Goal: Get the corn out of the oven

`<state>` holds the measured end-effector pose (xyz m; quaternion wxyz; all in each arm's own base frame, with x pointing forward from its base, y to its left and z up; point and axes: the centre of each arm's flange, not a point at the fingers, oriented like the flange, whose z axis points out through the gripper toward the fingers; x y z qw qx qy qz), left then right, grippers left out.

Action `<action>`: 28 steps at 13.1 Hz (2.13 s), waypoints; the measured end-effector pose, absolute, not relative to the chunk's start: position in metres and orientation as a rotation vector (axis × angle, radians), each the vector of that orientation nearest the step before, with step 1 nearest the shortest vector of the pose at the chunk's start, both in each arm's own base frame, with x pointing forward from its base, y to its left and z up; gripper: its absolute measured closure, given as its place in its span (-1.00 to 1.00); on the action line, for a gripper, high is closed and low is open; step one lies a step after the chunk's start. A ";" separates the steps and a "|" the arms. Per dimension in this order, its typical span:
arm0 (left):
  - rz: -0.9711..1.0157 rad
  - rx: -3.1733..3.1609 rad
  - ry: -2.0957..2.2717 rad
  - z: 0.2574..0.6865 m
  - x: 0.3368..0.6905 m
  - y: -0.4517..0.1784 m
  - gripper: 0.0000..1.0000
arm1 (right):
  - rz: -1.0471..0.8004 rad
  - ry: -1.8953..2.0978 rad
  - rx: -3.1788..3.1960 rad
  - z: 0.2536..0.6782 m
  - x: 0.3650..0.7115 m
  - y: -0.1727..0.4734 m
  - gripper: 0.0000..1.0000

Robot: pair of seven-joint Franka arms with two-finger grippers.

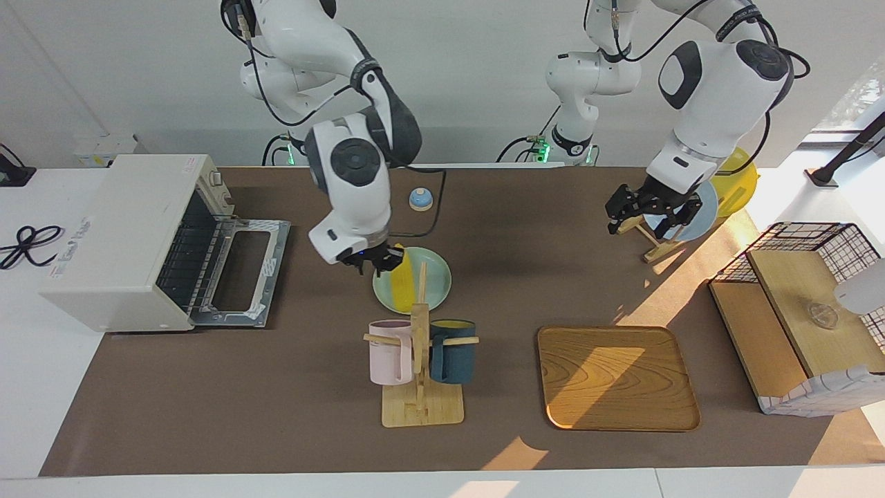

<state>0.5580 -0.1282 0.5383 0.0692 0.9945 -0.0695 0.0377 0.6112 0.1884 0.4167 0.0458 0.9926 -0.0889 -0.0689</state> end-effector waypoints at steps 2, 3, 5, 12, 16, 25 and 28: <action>0.111 2.983 -0.202 0.525 0.552 -0.182 -1.00 | -0.235 -0.296 2.986 0.385 0.605 0.134 0.97; 0.111 2.976 -0.211 0.516 0.546 -0.216 -1.00 | -0.232 -0.289 2.976 0.366 0.598 0.116 0.98; 0.111 2.960 -0.243 0.492 0.530 -0.286 -1.00 | -0.222 -0.282 2.972 0.335 0.584 0.086 0.98; 0.077 2.915 -0.174 0.399 0.468 -0.456 -1.00 | -0.197 -0.245 2.959 0.294 0.556 0.052 0.98; 0.039 2.917 -0.071 0.354 0.462 -0.512 -1.00 | -0.190 -0.197 2.913 0.293 0.555 0.039 0.98; 0.074 2.899 0.076 0.298 0.472 -0.522 -1.00 | -0.277 0.052 2.862 0.415 0.559 0.005 0.98; 0.096 2.894 0.078 0.301 0.478 -0.522 -0.66 | -0.296 0.063 2.845 0.462 0.551 -0.062 0.98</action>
